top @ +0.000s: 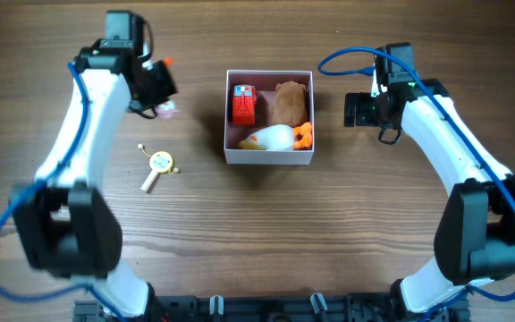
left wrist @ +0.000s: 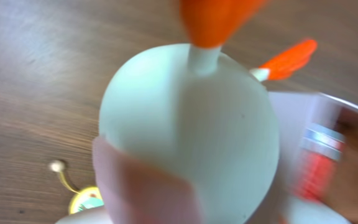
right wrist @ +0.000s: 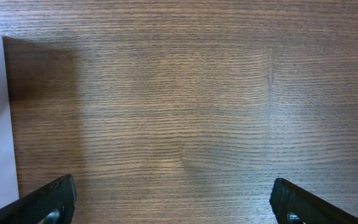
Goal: Pack container
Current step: 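Grasp the pink-and-white figure with the left gripper and lift it, then carry the pink figure into the box with the left gripper and release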
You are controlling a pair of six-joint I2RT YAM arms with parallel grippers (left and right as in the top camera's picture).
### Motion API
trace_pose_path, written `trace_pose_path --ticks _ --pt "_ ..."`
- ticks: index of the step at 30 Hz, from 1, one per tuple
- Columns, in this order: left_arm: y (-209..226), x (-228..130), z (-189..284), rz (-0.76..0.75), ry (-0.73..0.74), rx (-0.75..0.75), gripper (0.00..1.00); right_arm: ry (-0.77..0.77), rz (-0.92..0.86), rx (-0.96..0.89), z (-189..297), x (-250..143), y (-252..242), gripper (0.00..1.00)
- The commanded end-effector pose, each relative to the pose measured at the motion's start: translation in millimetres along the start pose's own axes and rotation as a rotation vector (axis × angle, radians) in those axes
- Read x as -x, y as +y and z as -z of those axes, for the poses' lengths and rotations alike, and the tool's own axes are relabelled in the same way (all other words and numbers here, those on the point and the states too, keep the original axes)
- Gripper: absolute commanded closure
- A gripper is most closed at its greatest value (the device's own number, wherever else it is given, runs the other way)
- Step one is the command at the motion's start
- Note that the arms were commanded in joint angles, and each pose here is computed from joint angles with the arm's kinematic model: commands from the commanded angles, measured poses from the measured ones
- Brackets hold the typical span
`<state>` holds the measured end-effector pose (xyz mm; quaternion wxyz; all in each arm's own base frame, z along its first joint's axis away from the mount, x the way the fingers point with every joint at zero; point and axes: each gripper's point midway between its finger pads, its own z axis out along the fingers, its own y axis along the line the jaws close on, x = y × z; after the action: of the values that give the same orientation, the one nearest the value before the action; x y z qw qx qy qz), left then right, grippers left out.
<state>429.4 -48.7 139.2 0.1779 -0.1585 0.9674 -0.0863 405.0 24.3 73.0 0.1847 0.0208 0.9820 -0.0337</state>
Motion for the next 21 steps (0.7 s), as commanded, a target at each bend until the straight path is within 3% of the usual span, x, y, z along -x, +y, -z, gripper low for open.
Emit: trace_pose_path --ticks 1,4,8,14,21 --pt "-75 -23 37 -0.152 -0.056 -0.134 0.96 -0.011 0.007 0.006 3 2 0 0.0" --pt "-145 -53 36 -0.253 -0.077 -0.231 0.96 -0.011 0.007 0.006 3 3 0 0.01" --pt "-181 -77 27 -0.343 -0.092 -0.247 0.96 -0.011 0.007 0.006 3 3 0 0.01" --pt "-201 -107 1 -0.416 -0.055 -0.217 0.96 -0.011 0.007 0.006 3 3 0 0.01" --pt "-190 -107 -23 -0.374 -0.057 -0.125 0.96 -0.011 0.007 0.006 3 3 0 0.0"
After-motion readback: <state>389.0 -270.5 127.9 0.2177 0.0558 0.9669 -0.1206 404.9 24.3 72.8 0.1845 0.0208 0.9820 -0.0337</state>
